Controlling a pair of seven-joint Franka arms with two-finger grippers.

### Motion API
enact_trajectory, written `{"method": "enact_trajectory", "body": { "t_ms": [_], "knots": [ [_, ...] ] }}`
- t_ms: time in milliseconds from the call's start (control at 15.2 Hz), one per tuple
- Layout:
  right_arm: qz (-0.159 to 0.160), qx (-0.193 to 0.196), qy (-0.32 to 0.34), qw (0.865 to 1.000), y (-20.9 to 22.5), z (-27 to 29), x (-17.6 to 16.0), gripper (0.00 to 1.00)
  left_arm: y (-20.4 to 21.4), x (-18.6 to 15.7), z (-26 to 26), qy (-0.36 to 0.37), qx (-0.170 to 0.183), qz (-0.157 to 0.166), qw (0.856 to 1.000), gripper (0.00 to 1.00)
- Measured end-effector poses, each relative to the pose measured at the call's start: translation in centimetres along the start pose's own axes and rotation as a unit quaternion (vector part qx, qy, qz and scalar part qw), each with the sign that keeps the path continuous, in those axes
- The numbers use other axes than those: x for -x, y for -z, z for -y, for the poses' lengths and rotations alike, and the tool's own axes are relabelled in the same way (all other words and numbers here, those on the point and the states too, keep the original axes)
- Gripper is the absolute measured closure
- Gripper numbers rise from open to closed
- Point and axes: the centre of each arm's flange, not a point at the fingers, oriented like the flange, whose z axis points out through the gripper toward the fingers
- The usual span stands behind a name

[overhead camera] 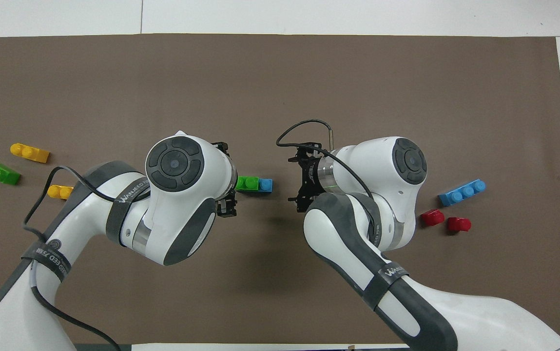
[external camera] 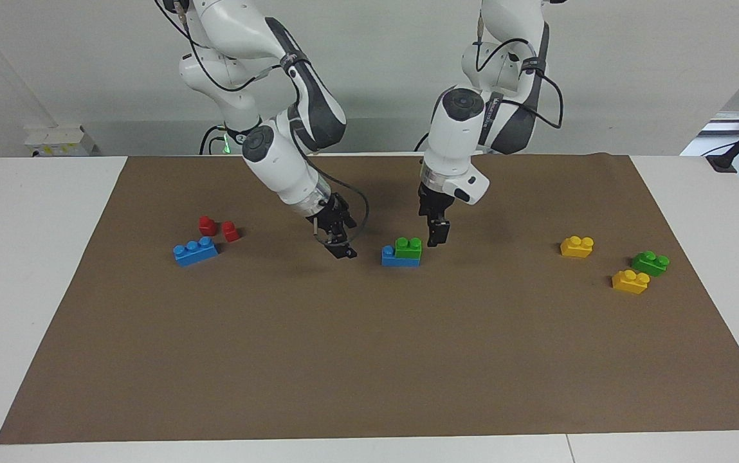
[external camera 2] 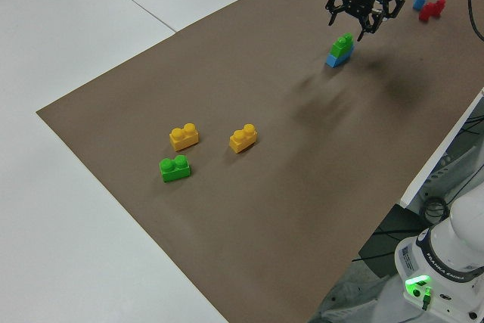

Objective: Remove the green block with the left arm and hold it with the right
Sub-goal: 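Grasp the green brick with the left gripper while the right gripper grasps blue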

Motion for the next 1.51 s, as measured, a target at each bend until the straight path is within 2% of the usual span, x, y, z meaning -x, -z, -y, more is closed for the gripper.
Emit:
{"method": "enact_trajectory", "body": {
  "t_ms": [659,725,856,922,1054,1120,1251,1317,1515],
  "knots": [
    [0.0,-0.023,0.002,1.0,-5.7,-1.6,1.4,0.0,-4.6,1.7,0.5,0.008,-0.012,-0.011,1.0,0.0],
    [-0.002,-0.024,0.003,1.0,-6.3,-1.8,1.4,0.03,-4.8,1.6,0.4,0.008,-0.012,-0.012,1.0,0.0],
    [-0.005,-0.024,0.004,1.0,-7.2,-2.0,1.4,0.01,-4.8,1.6,0.4,0.008,-0.012,-0.012,1.0,0.0],
    [-0.005,-0.025,0.004,1.0,-7.3,-2.1,1.4,0.05,-4.8,1.6,0.4,0.008,-0.011,-0.012,1.0,0.0],
    [-0.005,-0.026,0.004,1.0,-7.2,-2.0,1.4,0.24,-4.8,1.5,0.3,0.009,-0.011,-0.012,1.0,0.0],
    [-0.005,-0.026,0.004,1.0,-7.2,-2.0,1.4,0.4,-4.8,1.5,0.3,0.009,-0.011,-0.012,1.0,0.0],
    [-0.005,-0.026,0.004,1.0,-7.2,-2.0,1.4,0.6,-4.9,1.5,0.3,0.009,-0.011,-0.012,1.0,0.0],
    [-0.005,-0.027,0.003,1.0,-7.2,-1.9,1.4,0.65,-4.9,1.5,0.3,0.009,-0.011,-0.012,1.0,0.0],
    [-0.005,-0.027,0.003,1.0,-7.1,-1.9,1.3,0.65,-5.0,1.5,0.3,0.009,-0.012,-0.013,1.0,0.0]
  ]
}}
